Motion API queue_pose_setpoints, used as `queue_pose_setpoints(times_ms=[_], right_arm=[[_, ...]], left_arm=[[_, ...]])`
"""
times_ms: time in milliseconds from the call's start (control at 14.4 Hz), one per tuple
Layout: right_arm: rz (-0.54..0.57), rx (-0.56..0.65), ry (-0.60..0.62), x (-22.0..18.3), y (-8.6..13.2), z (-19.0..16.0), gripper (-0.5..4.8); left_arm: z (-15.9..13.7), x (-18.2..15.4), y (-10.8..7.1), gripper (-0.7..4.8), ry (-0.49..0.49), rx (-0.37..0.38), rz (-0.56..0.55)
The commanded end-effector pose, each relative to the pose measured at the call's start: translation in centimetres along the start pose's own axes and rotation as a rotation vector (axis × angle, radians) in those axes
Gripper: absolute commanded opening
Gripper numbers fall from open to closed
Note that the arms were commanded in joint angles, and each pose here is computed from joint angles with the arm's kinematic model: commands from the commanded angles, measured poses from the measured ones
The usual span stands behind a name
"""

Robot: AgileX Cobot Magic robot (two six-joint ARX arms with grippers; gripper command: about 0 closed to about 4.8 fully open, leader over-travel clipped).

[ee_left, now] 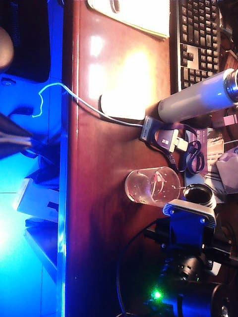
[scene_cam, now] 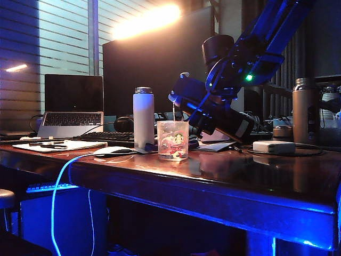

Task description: Pick up the black thermos, pour a little water from inside into the glass cup, then place the black thermos back on the table.

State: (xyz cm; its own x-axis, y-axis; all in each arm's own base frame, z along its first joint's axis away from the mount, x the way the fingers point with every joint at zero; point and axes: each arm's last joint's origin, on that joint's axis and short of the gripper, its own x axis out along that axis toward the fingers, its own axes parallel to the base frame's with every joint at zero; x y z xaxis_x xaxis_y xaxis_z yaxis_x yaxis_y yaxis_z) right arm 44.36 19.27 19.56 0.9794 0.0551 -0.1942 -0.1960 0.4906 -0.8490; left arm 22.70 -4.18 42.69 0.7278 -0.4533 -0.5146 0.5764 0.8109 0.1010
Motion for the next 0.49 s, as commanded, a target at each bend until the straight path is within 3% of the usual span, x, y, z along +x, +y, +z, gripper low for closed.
queue_pose_setpoints(times_ms=[70, 487], right_arm=[[-0.101, 0.011, -0.054, -0.34, -1.88, 1.23, 0.25], [-0.101, -0.012, -0.053, -0.34, -1.88, 1.23, 0.25]], left_arm=[[0.18, -0.21, -0.04, 0.22, -0.014, 0.002, 0.001], [0.18, -0.21, -0.04, 0.22, -0.014, 0.002, 0.001]])
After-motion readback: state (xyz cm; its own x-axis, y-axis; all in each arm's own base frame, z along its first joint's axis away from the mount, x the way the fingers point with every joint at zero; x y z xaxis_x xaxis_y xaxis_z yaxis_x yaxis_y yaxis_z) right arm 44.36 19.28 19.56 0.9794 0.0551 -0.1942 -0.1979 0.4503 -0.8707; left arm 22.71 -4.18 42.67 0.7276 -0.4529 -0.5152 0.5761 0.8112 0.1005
